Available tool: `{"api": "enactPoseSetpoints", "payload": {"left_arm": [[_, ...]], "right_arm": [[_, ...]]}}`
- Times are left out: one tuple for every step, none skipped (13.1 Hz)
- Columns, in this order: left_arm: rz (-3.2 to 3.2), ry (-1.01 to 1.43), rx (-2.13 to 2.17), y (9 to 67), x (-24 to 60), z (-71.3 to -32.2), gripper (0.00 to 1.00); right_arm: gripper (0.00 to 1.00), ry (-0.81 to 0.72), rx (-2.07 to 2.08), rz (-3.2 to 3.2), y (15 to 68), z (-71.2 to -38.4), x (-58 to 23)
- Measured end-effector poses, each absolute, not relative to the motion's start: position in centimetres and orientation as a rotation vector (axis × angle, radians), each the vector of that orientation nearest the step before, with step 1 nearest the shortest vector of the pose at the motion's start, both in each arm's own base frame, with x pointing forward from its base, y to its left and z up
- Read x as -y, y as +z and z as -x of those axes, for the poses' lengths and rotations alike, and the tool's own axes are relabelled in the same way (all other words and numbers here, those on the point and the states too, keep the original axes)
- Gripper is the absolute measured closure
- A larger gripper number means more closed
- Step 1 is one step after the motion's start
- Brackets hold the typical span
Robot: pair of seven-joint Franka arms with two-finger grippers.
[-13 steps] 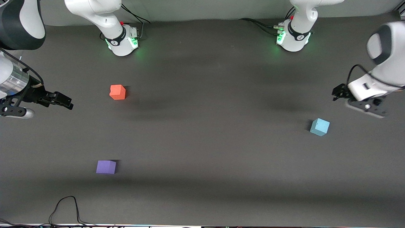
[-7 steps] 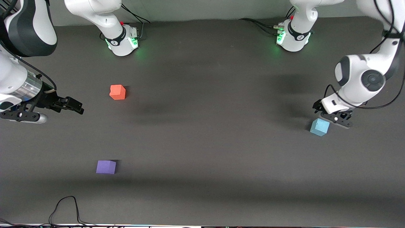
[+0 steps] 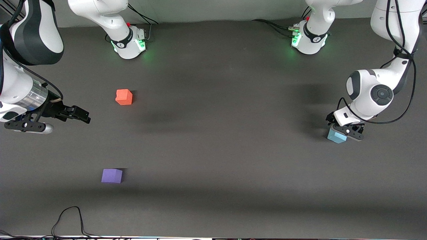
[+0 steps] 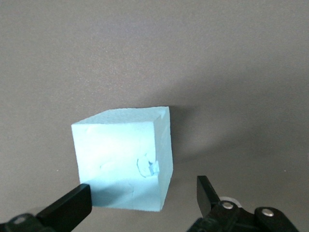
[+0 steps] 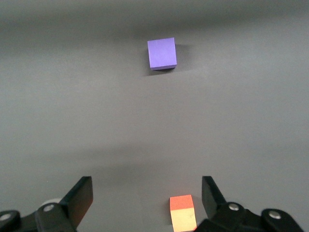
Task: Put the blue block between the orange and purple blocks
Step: 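Close the left gripper on the light blue cube and lift it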
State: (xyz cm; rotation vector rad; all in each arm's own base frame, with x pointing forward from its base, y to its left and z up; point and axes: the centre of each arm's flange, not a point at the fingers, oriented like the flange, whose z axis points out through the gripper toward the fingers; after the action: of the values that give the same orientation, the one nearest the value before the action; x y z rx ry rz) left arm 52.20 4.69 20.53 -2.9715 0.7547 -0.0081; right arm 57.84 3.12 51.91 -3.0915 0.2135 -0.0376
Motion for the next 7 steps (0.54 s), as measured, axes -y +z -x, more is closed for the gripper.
{"api": "enactPoseSetpoints", "payload": {"left_arm": [[2.970, -0.016, -0.752, 20.7, -4.8, -52.4, 0.01], [2.969, -0.022, -0.750, 20.9, -4.8, -52.6, 0.01], [2.968, -0.030, -0.748, 21.1, -4.9, -52.8, 0.01], [2.966, -0.039, -0.745, 21.3, -5.0, -53.1, 0.01], [2.964, -0.049, -0.743, 21.5, -5.1, -53.3, 0.01], [2.963, -0.058, -0.737, 21.8, -5.1, -53.6, 0.01], [2.964, -0.066, -0.727, 21.9, -5.1, -53.8, 0.01]], "right_arm": [[0.00, -0.038, -0.203, 3.092, 51.9, -57.8, -3.5], [0.00, -0.039, -0.198, 3.092, 52.0, -57.8, -3.8], [0.00, -0.041, -0.196, 3.092, 52.1, -57.8, -3.9], [0.00, -0.044, -0.198, 3.091, 52.2, -57.8, -3.9], [0.00, -0.046, -0.199, 3.091, 52.3, -57.7, -3.9], [0.00, -0.048, -0.199, 3.091, 52.3, -57.7, -3.8], [0.00, -0.048, -0.199, 3.090, 52.3, -57.7, -3.8]]}}
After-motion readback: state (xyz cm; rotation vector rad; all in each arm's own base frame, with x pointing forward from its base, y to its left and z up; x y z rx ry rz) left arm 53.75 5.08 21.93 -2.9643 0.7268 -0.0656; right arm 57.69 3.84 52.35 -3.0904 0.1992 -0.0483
